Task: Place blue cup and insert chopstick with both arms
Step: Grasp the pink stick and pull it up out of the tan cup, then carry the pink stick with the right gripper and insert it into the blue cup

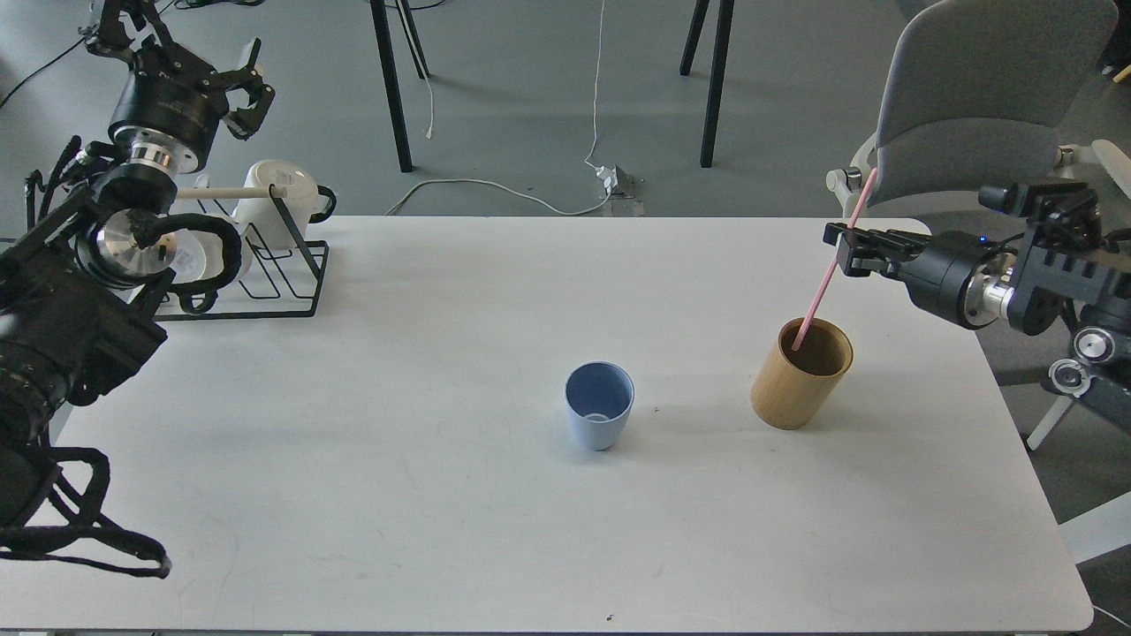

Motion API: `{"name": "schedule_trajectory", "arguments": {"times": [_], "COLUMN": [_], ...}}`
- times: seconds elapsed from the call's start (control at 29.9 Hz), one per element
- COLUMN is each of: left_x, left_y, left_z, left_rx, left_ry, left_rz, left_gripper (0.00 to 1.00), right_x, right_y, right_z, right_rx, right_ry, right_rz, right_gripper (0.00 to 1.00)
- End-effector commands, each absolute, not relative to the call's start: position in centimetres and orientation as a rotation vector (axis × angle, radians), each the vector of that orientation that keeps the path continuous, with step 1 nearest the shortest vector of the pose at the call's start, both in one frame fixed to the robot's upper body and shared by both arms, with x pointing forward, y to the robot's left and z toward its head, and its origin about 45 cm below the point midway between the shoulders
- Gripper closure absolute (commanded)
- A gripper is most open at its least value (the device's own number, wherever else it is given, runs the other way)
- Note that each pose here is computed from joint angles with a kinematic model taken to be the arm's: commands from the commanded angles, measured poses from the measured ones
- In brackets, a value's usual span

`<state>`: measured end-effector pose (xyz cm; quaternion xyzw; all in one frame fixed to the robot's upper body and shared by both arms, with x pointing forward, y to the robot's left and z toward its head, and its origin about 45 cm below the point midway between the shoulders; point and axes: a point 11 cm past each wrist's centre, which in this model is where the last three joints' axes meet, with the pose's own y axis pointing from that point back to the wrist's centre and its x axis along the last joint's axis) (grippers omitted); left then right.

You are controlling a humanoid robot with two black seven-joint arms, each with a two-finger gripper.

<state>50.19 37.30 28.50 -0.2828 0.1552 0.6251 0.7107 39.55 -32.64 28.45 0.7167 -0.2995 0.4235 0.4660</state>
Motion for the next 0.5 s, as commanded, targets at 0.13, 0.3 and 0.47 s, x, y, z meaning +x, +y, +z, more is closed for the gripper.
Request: {"name": "schedule_trajectory", "arguments": {"times": [0.13, 0.3, 0.47], "left_x": [50.2, 50.4, 50.4], "left_y": [37.3, 37.1, 37.0], "left_z": [28.6, 28.8, 28.8], "left_rx": [-0.611, -0.612, -0.611], "left_ry": [0.346, 0.343, 0.344], "left_rz": [1.383, 1.378, 1.376], "left_gripper": [0.01, 0.01, 0.01], "right_x": [41.4, 42.4, 42.2], "right_y": [-31.4, -28.6, -20.2], "right_z": [36.7, 38.9, 35.3], "right_rx": [1.729, 1.841, 2.051], "right_ry": [-0.752, -0.803, -0.683], "right_rz": [1.165, 1.158, 1.152], "right_gripper": [1.0, 1.0, 1.0]}}
